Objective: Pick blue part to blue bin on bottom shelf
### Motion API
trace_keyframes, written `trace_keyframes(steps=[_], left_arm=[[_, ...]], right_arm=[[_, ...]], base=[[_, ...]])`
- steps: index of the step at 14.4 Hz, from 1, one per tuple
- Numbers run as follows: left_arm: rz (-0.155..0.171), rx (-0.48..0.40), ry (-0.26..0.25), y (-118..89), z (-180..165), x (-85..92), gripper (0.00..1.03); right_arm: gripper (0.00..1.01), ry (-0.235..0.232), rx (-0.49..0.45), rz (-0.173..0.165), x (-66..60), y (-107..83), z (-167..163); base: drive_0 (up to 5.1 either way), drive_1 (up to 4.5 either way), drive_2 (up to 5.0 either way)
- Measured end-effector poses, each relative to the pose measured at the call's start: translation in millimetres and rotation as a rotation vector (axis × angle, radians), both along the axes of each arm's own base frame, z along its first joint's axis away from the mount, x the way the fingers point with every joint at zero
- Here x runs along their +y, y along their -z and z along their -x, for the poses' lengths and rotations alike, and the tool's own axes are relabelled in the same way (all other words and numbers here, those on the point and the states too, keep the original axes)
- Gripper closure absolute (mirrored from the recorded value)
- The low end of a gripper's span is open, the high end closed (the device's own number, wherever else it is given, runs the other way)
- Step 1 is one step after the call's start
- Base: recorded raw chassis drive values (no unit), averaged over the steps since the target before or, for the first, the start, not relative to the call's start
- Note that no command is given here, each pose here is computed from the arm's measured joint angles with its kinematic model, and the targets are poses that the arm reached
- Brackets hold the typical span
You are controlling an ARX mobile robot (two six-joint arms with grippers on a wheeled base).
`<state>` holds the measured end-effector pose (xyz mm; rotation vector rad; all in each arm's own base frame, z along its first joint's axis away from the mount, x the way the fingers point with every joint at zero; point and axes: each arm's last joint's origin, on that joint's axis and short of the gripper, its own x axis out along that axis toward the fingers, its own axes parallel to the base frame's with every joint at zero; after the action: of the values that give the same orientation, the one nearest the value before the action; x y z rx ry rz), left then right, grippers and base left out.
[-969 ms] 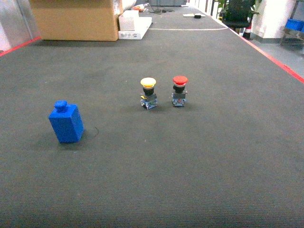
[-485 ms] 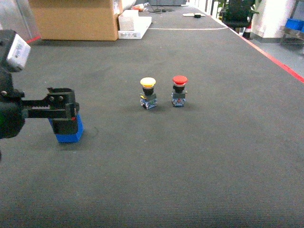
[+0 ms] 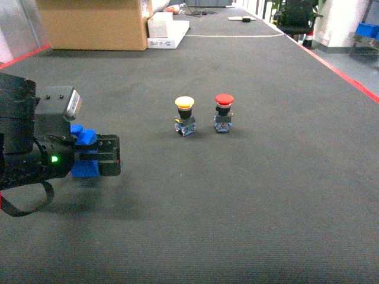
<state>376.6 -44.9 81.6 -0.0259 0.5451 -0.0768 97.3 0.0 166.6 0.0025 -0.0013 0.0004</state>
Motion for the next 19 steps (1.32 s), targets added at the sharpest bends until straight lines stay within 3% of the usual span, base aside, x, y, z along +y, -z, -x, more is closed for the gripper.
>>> trace_keyframes(steps=[2,4,7,8,11,14,16,19], left_arm=[[-0.023,0.018,0.003,15,-15,2.1,0.05],[-0.042,0.012,0.02,16,-25,4.6,0.08],[-0.051,0.007,0.033,16,-28,8.3,0.4],[-0.047,0.0,0.037,15,-28,9.2,0.56],[-0.055,0.002,0.029,10,-21,12.5,0.59],[-0.044,-0.072,0.04,-28,16,10.8,0.59],[-0.042,-0.138,0.049,-67,52,5.9,0.59],[-0.059,-0.203,0.014,-113,120,10.1,0.59]], right_arm=[[0.03,0.0,0.0,0.0,0.0,0.0,0],[0.03,0.0,0.0,0.0,0.0,0.0,0],[0.03,0.0,0.0,0.0,0.0,0.0,0],[0.03,0.0,0.0,0.0,0.0,0.0,0],[0.03,0.0,0.0,0.0,0.0,0.0,0],[0.03,0.0,0.0,0.0,0.0,0.0,0],[0.03,0.0,0.0,0.0,0.0,0.0,0],[0.03,0.0,0.0,0.0,0.0,0.0,0]], base=[[0.0,0.0,0.0],[0.0,0.0,0.0],[0.0,0.0,0.0],[0.0,0.0,0.0],[0.0,0.0,0.0],[0.0,0.0,0.0],[0.0,0.0,0.0],[0.0,0.0,0.0]])
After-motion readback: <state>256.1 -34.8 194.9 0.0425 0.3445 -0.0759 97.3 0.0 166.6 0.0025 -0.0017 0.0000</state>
